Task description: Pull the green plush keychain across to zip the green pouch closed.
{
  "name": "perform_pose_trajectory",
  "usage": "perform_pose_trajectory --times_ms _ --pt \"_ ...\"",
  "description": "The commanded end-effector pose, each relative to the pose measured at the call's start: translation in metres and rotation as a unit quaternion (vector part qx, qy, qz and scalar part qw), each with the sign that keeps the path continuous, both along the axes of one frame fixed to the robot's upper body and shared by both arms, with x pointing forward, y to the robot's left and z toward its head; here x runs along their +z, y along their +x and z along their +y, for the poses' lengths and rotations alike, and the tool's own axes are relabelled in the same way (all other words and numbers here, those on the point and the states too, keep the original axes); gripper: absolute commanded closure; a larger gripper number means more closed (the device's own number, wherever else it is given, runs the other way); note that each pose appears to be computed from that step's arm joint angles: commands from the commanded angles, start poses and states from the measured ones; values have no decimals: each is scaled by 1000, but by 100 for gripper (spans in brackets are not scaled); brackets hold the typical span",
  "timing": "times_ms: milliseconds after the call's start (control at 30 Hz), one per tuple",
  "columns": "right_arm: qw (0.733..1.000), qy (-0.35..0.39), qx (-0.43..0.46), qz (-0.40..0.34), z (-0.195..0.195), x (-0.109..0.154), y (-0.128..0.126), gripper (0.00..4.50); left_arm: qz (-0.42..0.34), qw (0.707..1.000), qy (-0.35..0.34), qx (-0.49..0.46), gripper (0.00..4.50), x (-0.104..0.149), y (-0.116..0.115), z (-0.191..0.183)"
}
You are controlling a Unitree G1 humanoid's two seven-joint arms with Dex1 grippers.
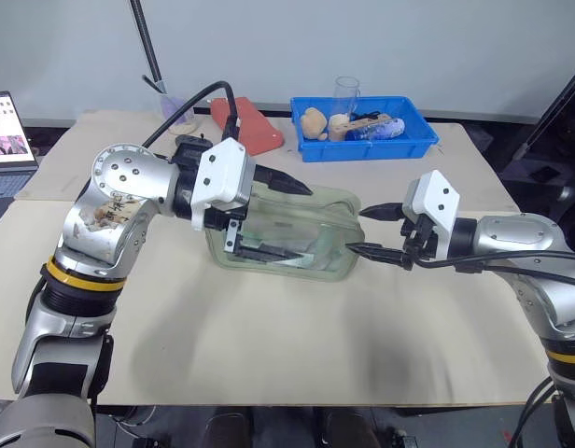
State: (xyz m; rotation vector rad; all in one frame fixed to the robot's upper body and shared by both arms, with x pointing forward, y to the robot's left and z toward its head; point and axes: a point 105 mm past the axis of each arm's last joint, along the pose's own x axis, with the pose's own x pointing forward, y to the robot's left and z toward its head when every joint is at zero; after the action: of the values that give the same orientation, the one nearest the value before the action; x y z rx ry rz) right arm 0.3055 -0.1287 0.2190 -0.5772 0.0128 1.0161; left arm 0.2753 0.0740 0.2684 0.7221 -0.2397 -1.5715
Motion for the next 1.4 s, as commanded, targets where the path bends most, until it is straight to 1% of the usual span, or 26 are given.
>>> perform_pose_trajectory --times_ms 33,133,200,233,267,333,400,467,533,667,767,833,933,1000,1167,1200,1267,1333,1400 --pt "999 -3 8 -37 0 12 0 258 -11 1000 -5 15 0 6 -5 6" --pt "999 -5 10 -37 -1 11 1 356 -1 999 -19 43 0 9 -3 12" --pt "999 -3 11 -36 -2 11 2 431 8 997 -32 63 0 14 0 17" --pt "999 -5 12 -37 -3 10 3 445 11 995 -45 87 0 20 5 24" --pt "999 -7 12 -37 -4 10 4 445 13 993 -54 103 0 23 8 28" --pt "999 -9 10 -43 -8 13 8 445 20 980 -91 176 0 36 26 54" --pt "999 -13 8 -47 -13 14 10 445 29 965 -115 232 0 39 36 79" --pt "999 -14 10 -49 -15 15 11 445 39 954 -118 273 0 31 40 98" --pt "998 -15 10 -54 -15 16 14 445 50 947 -110 298 0 16 39 110" --pt "998 -11 12 -58 -14 18 17 445 64 943 -98 312 0 -2 32 113" --pt "998 -9 13 -57 -13 17 17 445 65 939 -90 325 0 -14 33 116" --pt "998 -7 18 -55 -11 17 16 445 63 938 -90 328 0 -18 35 115" --pt "998 -7 21 -54 -10 17 16 450 57 939 -92 328 70 -19 39 114" --pt "998 -8 21 -54 -10 17 17 450 57 939 -94 325 161 -17 40 113" --pt "998 -7 21 -51 -9 15 15 450 59 942 -89 319 413 -10 39 115" --pt "998 -6 21 -51 -9 15 15 450 58 943 -87 317 444 -8 39 115" --pt "998 -5 21 -51 -8 16 15 450 50 945 -90 309 444 1 40 111" --pt "998 -4 21 -51 -7 16 15 450 39 952 -101 285 444 16 40 97" --pt "999 -4 21 -50 -7 15 14 450 27 961 -102 257 444 25 40 78"
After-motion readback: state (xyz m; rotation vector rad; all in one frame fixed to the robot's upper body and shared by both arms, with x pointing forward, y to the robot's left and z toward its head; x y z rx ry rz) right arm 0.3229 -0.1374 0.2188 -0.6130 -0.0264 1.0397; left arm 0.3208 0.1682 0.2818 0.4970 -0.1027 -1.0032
